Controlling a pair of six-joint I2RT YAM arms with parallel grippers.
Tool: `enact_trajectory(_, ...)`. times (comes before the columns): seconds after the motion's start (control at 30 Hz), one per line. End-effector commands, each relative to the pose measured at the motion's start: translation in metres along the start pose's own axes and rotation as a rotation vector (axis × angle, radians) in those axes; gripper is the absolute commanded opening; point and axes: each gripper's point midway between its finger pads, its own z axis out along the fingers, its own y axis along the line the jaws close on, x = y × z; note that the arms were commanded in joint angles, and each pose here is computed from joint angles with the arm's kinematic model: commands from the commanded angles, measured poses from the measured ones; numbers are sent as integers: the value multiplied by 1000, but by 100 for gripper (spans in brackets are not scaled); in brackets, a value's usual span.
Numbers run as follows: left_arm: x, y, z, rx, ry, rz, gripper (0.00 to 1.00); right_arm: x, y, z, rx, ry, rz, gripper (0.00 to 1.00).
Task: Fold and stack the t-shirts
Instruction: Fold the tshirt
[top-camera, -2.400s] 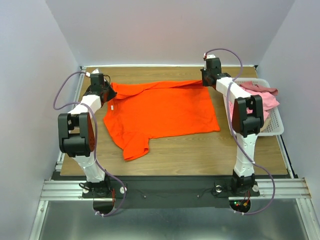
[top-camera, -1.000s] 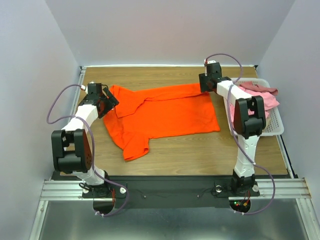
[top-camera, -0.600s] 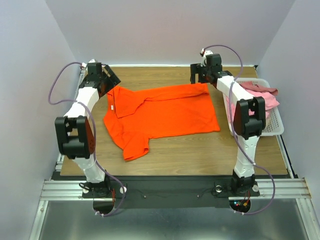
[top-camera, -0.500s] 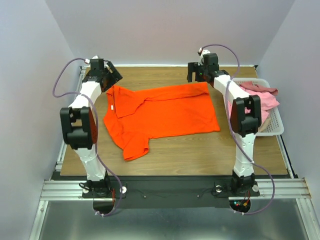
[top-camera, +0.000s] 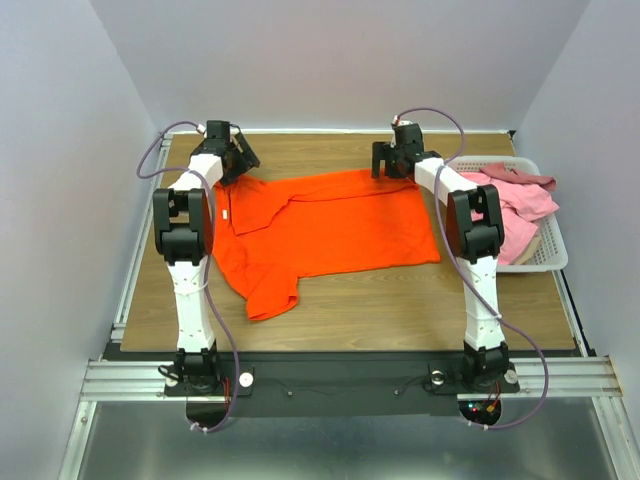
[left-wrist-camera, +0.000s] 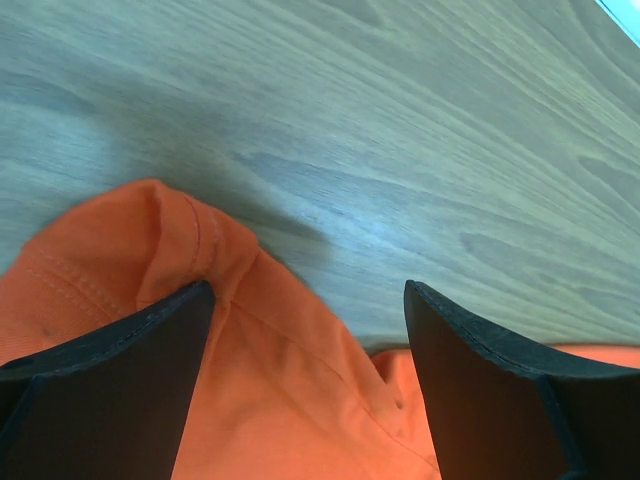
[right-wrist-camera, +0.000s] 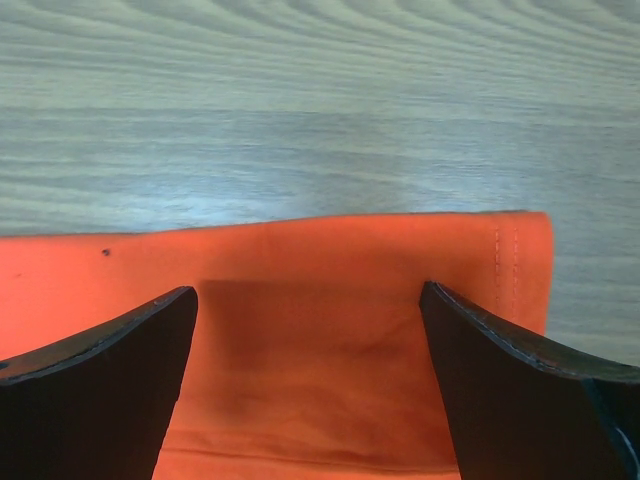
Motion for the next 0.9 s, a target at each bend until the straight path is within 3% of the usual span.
enact_trajectory(0.0, -4, 46, 1, -142, 9, -49, 89, -1, -26, 10, 88, -14, 39, 100)
enact_trajectory(0.1, 10, 68, 9, -188, 33, -86, 89, 6, -30, 15, 89, 0, 39, 100)
enact_trajectory(0.17, 11, 74, 16, -201, 46, -94, 80, 9, -31, 15, 91, 6, 44, 100)
enact_trajectory(0.33, 5, 78, 17, -235, 40, -108, 81, 6, -29, 14, 77, 3, 74, 100)
enact_trajectory(0.53, -20, 61, 25, -188, -3, -87, 82, -10, -12, 13, -3, -22, 81, 100)
enact_trajectory(0.57, -38, 51, 23, -165, -38, -82, 81, -20, -11, 11, -4, -42, 82, 100)
enact_trajectory(0.63, -38, 46, 28, -147, -10, -75, 81, -34, -11, 3, 1, -72, 74, 100)
enact_trajectory(0.73, -67, 11, 4, -69, -49, -53, 82, -74, -9, -31, 0, -147, 35, 100)
enact_trajectory(0.77, -81, -11, -21, -34, -88, -27, 81, -78, -10, -41, -1, -157, 18, 100)
enact_trajectory(0.87, -85, -18, -58, -59, -126, -13, 82, -110, -2, -90, -38, -229, 26, 100)
